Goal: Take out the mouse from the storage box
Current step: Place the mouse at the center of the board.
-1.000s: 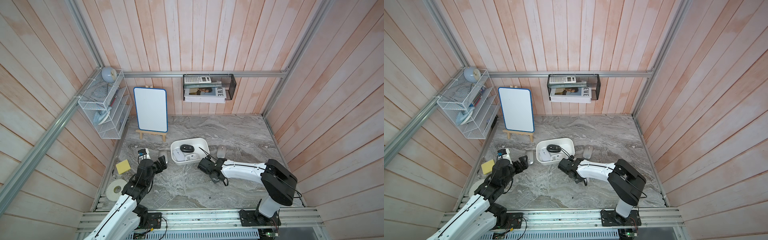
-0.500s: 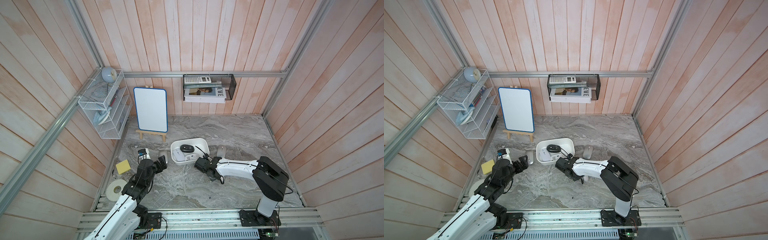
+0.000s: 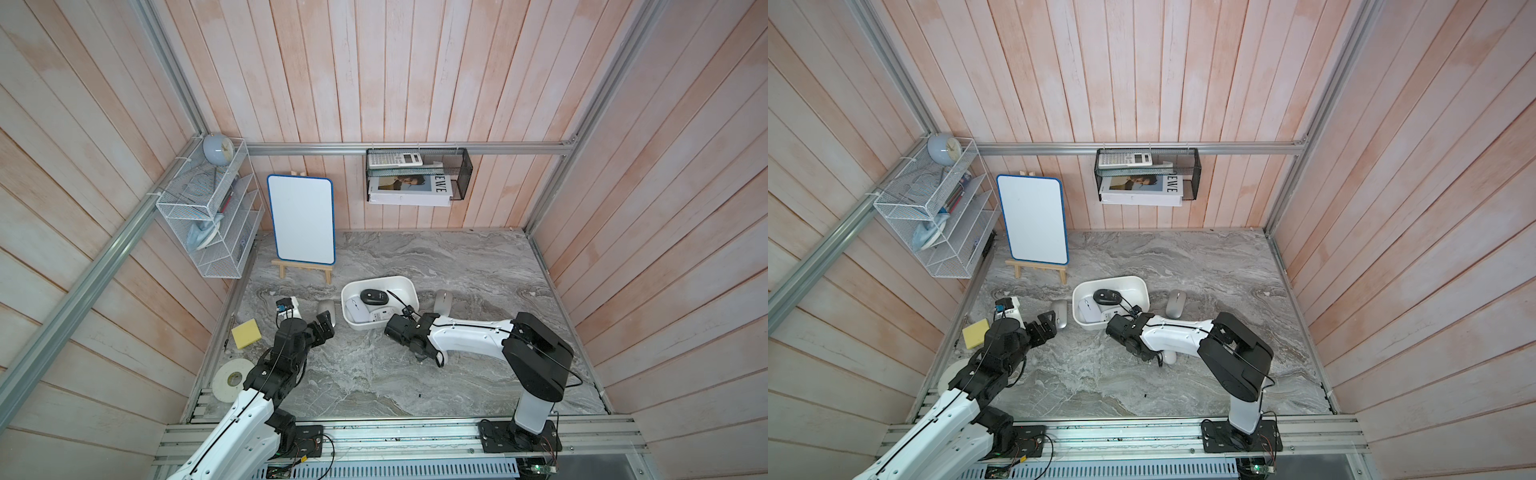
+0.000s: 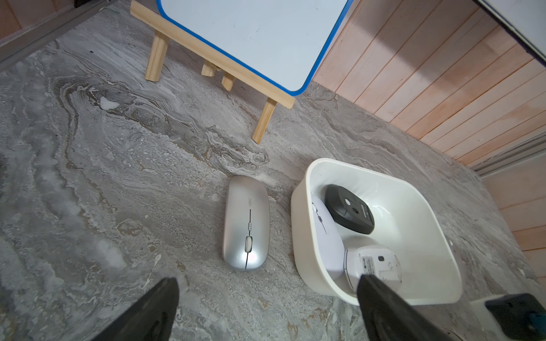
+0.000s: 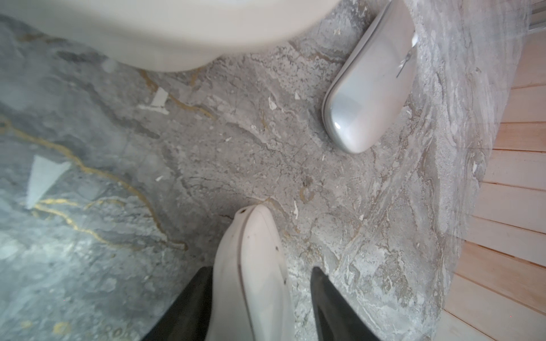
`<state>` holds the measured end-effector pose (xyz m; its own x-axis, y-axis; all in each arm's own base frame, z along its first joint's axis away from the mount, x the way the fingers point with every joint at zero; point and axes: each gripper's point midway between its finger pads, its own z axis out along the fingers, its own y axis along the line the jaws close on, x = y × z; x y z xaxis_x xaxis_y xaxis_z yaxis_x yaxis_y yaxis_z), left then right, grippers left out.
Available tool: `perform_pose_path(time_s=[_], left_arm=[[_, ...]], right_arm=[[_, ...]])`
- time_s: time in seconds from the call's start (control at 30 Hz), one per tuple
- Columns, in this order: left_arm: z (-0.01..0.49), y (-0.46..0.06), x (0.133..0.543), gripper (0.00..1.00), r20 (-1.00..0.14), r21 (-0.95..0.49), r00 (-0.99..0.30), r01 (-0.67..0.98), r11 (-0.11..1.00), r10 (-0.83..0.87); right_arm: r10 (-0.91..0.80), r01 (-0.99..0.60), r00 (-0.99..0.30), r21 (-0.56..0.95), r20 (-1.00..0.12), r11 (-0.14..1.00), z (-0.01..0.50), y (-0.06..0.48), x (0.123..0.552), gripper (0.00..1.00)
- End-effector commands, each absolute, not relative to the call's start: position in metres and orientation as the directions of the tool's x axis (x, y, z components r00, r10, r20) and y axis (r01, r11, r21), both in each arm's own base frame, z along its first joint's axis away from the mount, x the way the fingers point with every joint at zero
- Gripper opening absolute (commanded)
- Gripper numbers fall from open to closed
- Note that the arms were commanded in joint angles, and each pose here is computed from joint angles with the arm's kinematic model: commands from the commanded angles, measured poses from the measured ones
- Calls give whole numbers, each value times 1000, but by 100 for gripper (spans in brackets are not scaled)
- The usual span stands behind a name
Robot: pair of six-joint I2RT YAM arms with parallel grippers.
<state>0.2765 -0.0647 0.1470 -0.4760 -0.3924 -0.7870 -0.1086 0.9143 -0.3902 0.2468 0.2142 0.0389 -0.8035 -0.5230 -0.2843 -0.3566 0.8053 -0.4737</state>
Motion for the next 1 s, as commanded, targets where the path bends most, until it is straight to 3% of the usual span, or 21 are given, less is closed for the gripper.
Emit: perform_pose_path(time_s=[0.0,0.6,0.97], left_arm=[[147,-65,277,100,-793,-383,-474,-98,918,-382],[140,-72,280,100,-779,-384,-507,-79,920,-369],[145,-103,290,100,-659,-415,-644,-121,902,-389]], right_arm=[[-504,-344,-807,-449,-308,825,46,221,247,57],[-469,-374,-790,-295,-394,879,78,236,239,71],[-357,-327,-742,-158,-567,932,125,208,239,78]])
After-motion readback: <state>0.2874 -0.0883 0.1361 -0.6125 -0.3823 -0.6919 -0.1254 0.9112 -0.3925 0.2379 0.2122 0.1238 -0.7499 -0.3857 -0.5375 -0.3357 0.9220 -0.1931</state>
